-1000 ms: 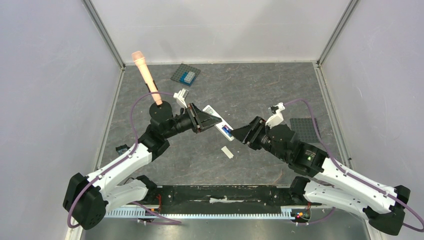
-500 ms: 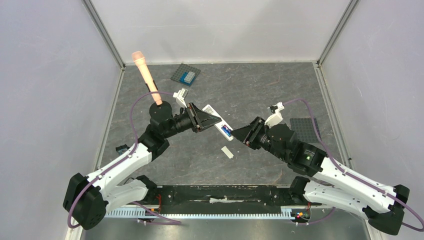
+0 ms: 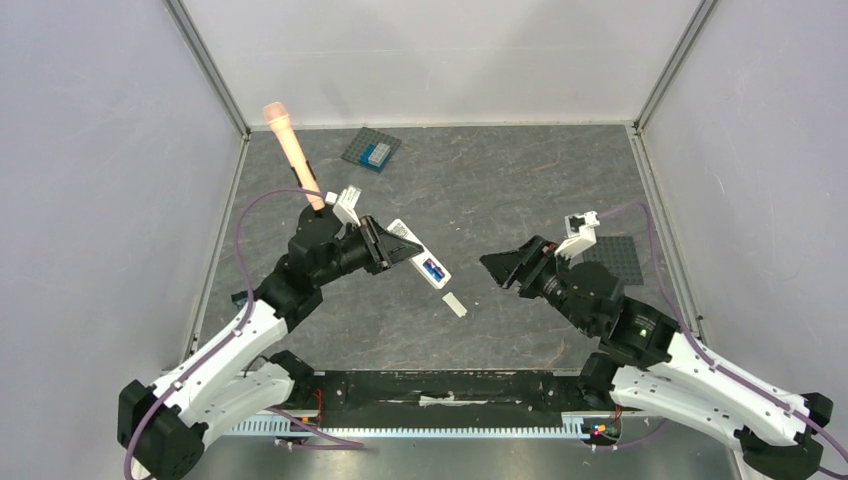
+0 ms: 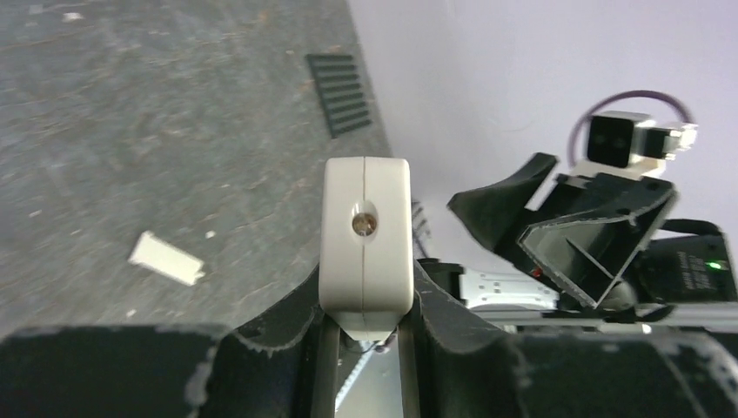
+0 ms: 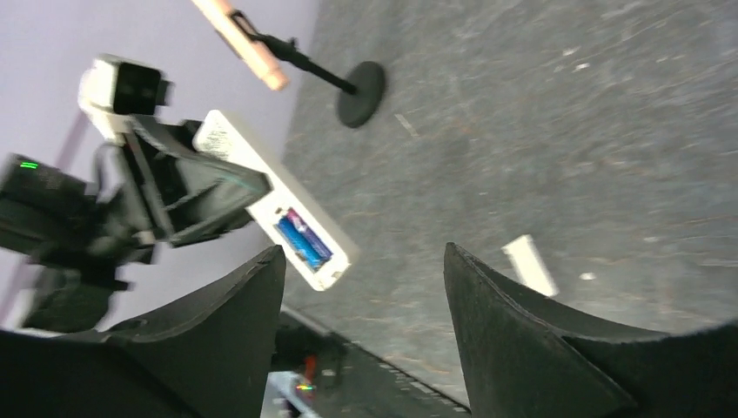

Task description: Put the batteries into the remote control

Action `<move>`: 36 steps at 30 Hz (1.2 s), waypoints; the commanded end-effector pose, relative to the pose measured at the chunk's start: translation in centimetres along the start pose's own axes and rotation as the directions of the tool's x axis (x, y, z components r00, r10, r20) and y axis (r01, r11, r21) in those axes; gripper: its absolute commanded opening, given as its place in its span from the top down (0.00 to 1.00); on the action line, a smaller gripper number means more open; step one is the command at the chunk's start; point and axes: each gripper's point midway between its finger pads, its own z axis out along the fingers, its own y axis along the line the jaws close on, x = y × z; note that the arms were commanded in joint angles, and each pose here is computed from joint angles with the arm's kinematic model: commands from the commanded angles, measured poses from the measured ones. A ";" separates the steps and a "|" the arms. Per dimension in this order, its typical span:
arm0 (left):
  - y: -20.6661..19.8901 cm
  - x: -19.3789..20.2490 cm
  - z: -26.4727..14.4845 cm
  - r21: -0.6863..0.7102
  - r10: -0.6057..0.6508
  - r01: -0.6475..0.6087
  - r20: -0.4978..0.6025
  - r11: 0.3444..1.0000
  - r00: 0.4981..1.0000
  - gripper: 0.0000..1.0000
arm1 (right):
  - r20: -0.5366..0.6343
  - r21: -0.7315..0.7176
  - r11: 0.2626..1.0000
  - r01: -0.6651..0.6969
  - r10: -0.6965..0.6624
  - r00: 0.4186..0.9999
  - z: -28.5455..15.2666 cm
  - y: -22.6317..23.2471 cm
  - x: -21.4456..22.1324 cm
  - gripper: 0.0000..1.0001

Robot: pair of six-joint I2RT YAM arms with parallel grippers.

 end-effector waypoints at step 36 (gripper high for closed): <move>17.6 4.3 -1.3 -0.296 -0.202 0.283 0.275 0.912 0.940 0.98 | -0.759 -0.015 0.577 0.817 -0.539 0.366 11.0 -14.1 17.7 0.29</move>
